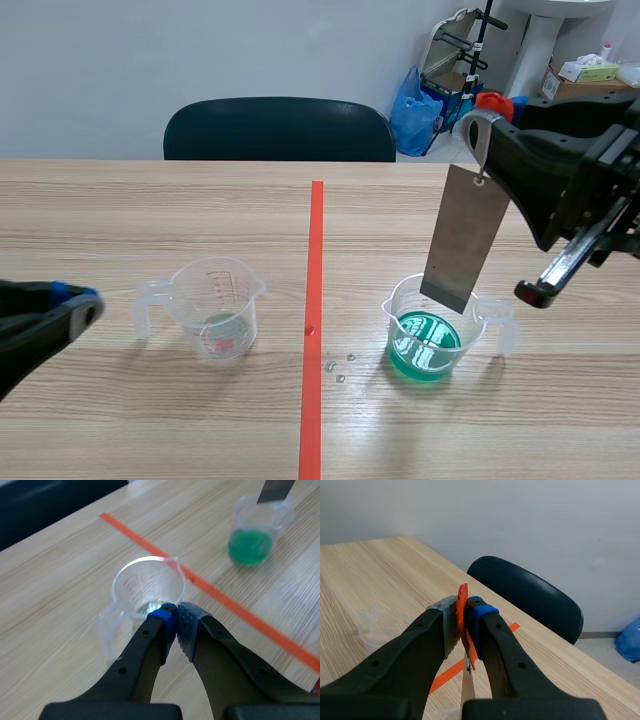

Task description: Do the redox reaction experiment

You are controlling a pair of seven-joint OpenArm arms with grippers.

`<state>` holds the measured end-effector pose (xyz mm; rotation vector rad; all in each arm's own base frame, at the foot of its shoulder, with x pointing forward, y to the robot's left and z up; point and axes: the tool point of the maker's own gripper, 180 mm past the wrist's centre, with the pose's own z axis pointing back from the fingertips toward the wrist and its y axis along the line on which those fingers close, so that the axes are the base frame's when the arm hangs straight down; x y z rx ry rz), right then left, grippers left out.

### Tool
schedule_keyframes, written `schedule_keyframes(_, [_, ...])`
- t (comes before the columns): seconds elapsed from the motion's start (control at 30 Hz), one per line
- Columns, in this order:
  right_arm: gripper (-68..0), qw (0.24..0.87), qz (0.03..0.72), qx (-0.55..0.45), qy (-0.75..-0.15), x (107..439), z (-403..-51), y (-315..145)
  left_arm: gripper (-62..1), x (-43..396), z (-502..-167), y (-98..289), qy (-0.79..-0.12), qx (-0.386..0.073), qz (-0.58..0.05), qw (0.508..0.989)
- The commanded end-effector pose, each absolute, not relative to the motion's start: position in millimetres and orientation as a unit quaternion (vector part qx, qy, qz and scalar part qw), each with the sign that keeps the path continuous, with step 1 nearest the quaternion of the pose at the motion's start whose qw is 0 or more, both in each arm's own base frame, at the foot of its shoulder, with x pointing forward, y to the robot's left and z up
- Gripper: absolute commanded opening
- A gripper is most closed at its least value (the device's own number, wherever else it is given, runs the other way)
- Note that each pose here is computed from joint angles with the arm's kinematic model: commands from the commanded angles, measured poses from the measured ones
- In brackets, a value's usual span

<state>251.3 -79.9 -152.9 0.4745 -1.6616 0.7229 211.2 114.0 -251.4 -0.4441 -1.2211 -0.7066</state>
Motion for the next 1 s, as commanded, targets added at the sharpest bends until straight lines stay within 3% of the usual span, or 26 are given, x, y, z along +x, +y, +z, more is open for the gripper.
schedule_keyframes(0.0, [-66.0,0.575,0.311,0.209,-0.727,251,-140,-79,-58.2,222,-241,100,-0.570,-0.216,-0.323,0.724])
schedule_keyframes(0.2, [-66.0,0.575,0.311,0.209,-0.727,251,-140,-79,-58.2,247,-239,48,-0.564,-0.249,-0.358,0.701])
schedule_keyframes(0.57, [-66.0,0.575,0.311,0.209,-0.727,251,-140,-79,-58.2,284,-293,0,-0.524,-0.293,-0.337,0.725])
schedule_keyframes(0.7, [-66.0,0.574,0.311,0.209,-0.728,251,-139,-79,-58.2,282,-290,-29,-0.504,-0.350,-0.341,0.712])
schedule_keyframes(0.97, [-66.0,0.575,0.311,0.208,-0.728,251,-140,-79,-58.2,281,-270,-68,-0.502,-0.389,-0.359,0.684])
